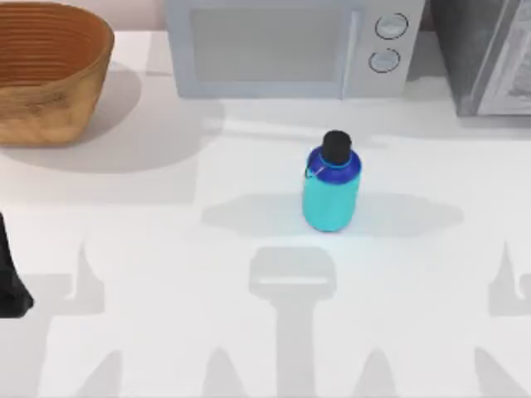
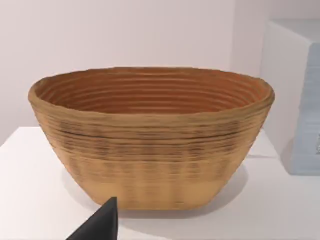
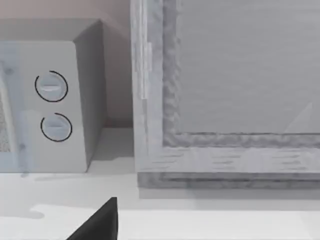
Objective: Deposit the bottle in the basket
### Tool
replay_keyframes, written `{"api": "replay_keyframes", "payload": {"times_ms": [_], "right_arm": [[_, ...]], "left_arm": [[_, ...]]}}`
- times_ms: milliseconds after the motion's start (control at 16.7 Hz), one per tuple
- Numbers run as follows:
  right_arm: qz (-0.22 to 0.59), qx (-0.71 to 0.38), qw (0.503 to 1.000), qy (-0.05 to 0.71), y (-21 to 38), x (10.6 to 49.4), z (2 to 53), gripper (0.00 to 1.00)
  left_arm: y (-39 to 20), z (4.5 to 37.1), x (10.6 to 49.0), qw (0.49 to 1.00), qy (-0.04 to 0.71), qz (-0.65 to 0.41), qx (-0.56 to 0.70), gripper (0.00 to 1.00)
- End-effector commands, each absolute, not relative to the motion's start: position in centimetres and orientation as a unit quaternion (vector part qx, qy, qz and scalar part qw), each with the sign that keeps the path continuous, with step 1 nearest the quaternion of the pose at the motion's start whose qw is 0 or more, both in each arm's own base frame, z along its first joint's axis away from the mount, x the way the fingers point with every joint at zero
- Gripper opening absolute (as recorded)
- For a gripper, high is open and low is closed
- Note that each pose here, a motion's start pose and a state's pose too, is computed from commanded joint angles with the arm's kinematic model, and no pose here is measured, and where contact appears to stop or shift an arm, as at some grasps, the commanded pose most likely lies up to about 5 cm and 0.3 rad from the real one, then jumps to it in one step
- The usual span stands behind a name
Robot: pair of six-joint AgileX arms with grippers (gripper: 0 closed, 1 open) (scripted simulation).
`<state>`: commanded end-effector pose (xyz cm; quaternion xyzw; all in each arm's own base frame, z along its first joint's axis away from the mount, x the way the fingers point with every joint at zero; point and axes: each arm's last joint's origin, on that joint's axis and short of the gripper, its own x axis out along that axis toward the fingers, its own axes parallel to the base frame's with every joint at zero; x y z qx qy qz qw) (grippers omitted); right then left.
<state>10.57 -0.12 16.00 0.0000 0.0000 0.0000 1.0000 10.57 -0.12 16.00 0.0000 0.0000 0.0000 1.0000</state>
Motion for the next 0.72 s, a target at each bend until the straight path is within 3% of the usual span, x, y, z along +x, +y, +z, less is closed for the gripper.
{"api": "replay_keyframes", "payload": {"times_ms": [420, 720], "right_arm": [[0.000, 0.000, 1.000, 0.000, -0.1, 10.6, 16.0, 1.00], [0.000, 0.000, 1.000, 0.000, -0.1, 10.6, 16.0, 1.00]], "left_arm": [[-0.9, 18.2, 11.3, 0.999, -0.026, -0.040, -0.003, 1.00], [-2.9, 21.0, 14.8, 0.993, -0.037, -0.112, -0.008, 1.00]]}}
